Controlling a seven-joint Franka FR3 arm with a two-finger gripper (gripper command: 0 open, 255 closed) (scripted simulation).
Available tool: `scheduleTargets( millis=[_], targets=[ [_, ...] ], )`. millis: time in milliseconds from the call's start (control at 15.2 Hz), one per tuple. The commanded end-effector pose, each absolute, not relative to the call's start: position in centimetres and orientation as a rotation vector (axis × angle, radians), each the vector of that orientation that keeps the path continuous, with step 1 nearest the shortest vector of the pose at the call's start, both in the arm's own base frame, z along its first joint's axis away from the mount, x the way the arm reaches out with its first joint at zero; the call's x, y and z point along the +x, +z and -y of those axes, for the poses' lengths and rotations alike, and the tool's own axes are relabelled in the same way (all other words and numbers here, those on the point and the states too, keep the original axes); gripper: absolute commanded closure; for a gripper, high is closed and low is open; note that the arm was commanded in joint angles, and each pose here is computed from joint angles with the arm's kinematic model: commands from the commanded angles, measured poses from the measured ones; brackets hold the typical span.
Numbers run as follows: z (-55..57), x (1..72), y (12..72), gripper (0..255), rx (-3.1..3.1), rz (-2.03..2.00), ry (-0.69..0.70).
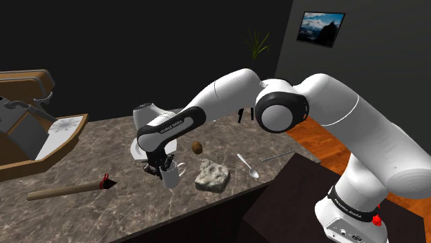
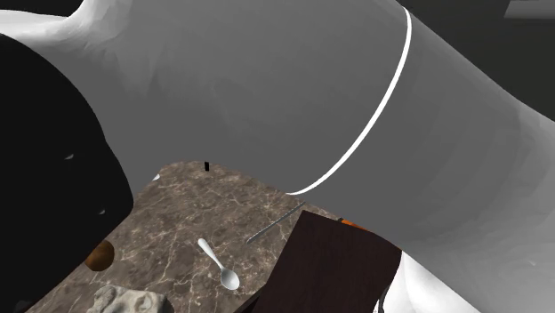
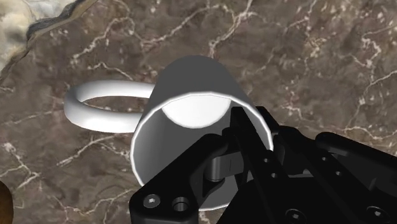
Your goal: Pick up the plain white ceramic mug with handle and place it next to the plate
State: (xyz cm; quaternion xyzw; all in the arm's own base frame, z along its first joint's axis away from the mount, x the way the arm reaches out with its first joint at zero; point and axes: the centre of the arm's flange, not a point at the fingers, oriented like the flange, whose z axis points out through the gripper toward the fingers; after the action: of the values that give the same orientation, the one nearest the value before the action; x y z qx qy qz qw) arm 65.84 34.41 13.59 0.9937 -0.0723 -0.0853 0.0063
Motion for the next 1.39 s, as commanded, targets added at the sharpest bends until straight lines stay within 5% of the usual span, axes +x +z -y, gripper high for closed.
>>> scheduleTargets(
  millis=[0, 132, 198, 1320],
  targets=[
    [-34.4, 65.9, 13.6, 255, 3.11, 0.226, -0.266],
    [-34.4, 65.9, 13.6, 255, 3.11, 0.226, -0.266],
    [-34.4, 65.9, 13.6, 0, 3.11, 0.226, -0.266],
    [-34.4, 66.7, 18.5, 0, 3.11, 0.226, -0.266]
  ],
)
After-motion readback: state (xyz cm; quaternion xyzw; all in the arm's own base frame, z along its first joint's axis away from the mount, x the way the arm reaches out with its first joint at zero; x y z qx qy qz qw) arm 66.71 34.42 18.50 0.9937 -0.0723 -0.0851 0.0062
